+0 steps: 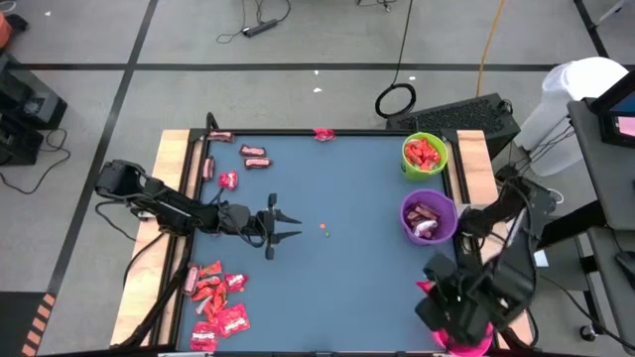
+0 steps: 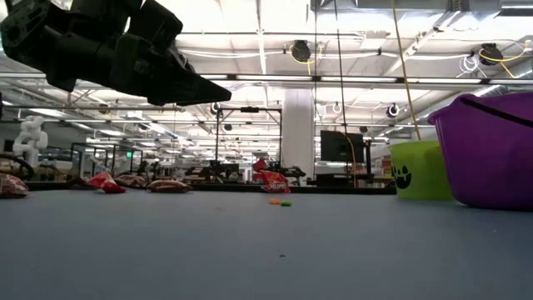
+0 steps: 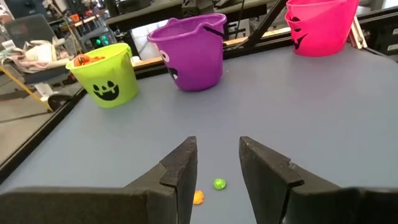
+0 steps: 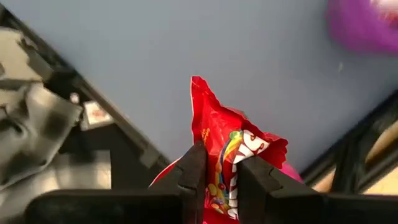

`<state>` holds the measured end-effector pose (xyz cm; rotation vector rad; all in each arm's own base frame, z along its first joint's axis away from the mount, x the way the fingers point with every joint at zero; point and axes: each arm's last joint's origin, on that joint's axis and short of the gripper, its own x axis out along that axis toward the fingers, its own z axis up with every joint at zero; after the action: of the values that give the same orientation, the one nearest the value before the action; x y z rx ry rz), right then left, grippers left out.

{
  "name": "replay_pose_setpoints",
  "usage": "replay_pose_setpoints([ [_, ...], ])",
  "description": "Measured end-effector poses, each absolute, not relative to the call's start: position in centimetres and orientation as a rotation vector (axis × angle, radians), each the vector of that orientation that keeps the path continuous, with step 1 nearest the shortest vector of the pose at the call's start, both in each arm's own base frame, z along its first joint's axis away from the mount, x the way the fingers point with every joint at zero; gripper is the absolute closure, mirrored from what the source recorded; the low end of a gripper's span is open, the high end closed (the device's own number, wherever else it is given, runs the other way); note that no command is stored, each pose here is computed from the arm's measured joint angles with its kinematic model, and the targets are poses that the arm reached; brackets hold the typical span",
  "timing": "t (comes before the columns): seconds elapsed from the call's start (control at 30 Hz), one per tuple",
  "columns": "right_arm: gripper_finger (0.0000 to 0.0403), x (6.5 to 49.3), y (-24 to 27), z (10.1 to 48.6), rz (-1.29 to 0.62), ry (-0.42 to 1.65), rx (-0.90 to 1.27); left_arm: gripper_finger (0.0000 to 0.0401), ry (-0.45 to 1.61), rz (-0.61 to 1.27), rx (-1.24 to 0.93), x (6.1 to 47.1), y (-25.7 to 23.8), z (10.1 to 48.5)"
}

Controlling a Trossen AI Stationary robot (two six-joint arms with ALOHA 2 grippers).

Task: Organize candy in baskets
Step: Put the red candy pack into the pink bucket

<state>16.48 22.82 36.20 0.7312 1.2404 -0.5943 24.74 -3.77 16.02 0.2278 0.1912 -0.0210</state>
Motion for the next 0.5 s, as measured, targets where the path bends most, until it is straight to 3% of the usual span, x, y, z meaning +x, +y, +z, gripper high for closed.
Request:
replay_pose_setpoints([
  [0.5,0.0344,13.7,29.8,30.5,-0.956,1.502,0.851,0.0273,0.135,-0.008,0.223,24.9,-3.7,16.6],
])
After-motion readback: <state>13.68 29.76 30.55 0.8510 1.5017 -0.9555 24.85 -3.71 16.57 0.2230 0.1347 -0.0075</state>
